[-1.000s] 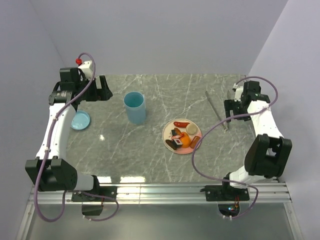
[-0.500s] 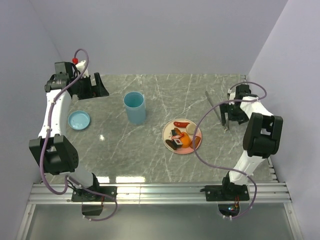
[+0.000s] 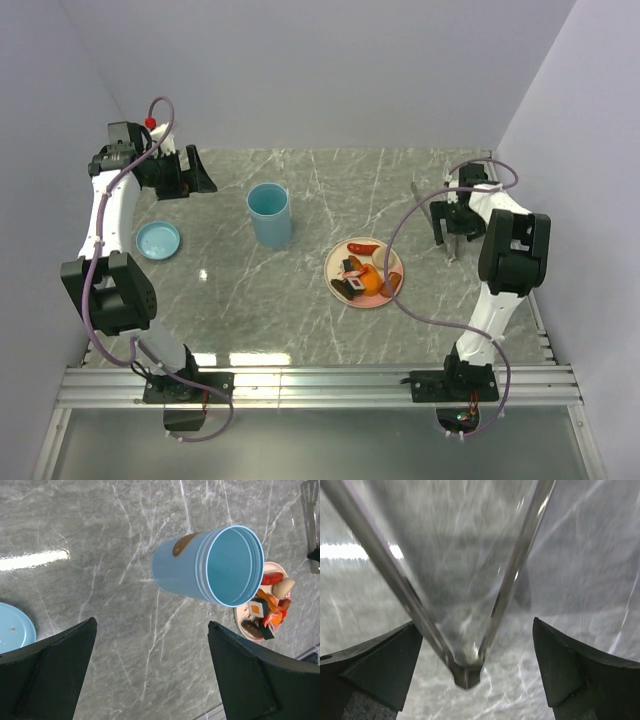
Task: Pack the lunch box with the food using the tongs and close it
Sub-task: Grab the clamp with the right arm
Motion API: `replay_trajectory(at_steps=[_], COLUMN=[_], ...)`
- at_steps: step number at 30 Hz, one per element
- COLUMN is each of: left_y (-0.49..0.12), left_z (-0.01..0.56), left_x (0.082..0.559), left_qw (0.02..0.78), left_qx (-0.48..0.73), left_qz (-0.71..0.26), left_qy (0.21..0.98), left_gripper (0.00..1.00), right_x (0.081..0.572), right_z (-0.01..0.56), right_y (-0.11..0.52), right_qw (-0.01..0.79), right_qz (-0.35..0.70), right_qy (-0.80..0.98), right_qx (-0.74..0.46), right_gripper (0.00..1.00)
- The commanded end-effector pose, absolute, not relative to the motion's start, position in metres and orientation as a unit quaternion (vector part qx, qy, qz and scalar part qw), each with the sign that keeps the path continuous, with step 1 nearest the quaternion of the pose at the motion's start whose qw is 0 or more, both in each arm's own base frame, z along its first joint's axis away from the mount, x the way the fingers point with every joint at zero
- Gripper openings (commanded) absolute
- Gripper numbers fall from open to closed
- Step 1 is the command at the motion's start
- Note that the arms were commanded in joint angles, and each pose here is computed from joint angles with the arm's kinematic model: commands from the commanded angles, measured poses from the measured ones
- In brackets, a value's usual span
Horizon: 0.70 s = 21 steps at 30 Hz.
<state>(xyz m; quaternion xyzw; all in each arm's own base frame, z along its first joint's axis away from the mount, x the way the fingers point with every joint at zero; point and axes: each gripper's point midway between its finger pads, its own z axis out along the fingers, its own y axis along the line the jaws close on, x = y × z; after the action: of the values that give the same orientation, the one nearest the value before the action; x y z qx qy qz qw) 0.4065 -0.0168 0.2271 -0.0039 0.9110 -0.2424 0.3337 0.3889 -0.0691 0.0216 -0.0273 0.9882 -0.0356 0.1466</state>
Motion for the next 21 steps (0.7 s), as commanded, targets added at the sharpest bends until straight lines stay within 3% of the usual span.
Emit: replay_trajectory(at_steps=[1, 21], left_y=[-0.018, -0.015], left_z=[0.244, 0.239], left_x=[0.413, 0.417], left_qw=[0.353, 0.337], left_qx=[0.017, 0.033], left_qz=[-0.253, -0.248], left_qy=[0.901, 0.908], left_gripper=[0.99, 0.99], right_x=[0.417, 0.462], right_z=[0.038, 0.036], right_y=[-0.070, -0.055], right_qw=[0.178, 0.177], right_qz=[-0.047, -0.037], right_qy=[0.983, 0.983], right_qx=[-0.015, -0.012], right_gripper=[0.96, 0.90])
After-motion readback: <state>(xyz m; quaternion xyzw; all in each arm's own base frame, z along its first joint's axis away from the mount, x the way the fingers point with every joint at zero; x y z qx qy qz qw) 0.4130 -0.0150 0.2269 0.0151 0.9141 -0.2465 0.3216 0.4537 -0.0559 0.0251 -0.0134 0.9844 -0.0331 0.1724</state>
